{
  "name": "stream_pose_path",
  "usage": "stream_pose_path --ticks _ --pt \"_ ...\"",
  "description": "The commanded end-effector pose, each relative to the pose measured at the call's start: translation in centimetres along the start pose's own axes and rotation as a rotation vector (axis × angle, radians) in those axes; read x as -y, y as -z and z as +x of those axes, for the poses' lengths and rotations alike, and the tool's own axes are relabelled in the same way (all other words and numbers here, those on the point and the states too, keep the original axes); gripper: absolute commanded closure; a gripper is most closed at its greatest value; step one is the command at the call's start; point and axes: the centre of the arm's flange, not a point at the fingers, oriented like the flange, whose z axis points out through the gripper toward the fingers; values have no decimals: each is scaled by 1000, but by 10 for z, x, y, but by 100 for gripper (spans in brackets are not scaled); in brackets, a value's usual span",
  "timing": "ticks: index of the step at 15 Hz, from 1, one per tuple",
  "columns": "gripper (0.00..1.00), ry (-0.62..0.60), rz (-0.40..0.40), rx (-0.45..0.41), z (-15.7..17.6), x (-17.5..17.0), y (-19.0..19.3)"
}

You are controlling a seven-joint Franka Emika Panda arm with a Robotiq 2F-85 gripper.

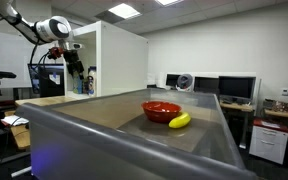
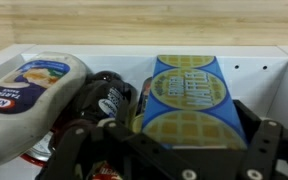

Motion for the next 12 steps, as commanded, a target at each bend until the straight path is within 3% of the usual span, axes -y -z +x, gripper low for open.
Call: stream_pose_path --ticks 1,12 --pt "0 -4 13 -14 -2 -9 3" --pt "0 3 23 -7 -3 1 5"
